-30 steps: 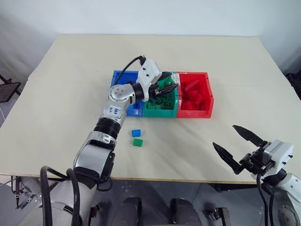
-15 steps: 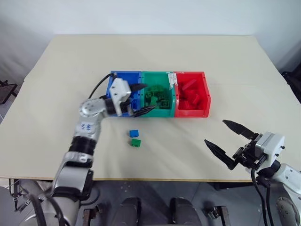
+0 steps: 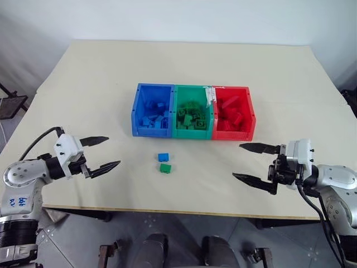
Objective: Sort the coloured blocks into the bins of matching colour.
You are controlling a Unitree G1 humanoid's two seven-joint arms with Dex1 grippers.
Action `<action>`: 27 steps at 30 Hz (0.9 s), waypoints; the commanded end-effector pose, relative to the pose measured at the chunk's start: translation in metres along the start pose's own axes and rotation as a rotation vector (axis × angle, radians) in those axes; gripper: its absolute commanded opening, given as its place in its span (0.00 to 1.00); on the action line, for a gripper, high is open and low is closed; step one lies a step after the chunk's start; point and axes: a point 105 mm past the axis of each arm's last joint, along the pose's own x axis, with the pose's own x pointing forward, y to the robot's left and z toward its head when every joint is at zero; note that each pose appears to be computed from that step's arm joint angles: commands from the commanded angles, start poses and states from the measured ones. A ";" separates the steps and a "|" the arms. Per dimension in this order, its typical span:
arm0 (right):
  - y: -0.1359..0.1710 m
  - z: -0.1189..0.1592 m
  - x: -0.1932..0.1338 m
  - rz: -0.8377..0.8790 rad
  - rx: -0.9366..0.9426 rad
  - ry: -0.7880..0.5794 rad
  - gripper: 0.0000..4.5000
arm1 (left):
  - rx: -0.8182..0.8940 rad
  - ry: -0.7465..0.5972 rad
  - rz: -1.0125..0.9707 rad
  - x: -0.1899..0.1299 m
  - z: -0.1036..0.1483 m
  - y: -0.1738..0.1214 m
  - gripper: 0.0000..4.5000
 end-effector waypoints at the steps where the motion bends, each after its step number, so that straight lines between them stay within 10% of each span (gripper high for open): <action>1: -0.004 0.003 0.000 0.012 -0.033 0.008 1.00 | 0.047 -0.028 -0.056 0.001 0.016 -0.011 0.99; 19: 0.015 -0.008 -0.018 -0.093 0.022 0.093 1.00 | 0.118 0.110 -0.559 0.100 0.052 -0.093 0.99; 27: 0.026 -0.011 -0.022 -0.154 0.042 0.087 1.00 | 0.169 0.129 -0.535 0.117 0.047 -0.085 0.50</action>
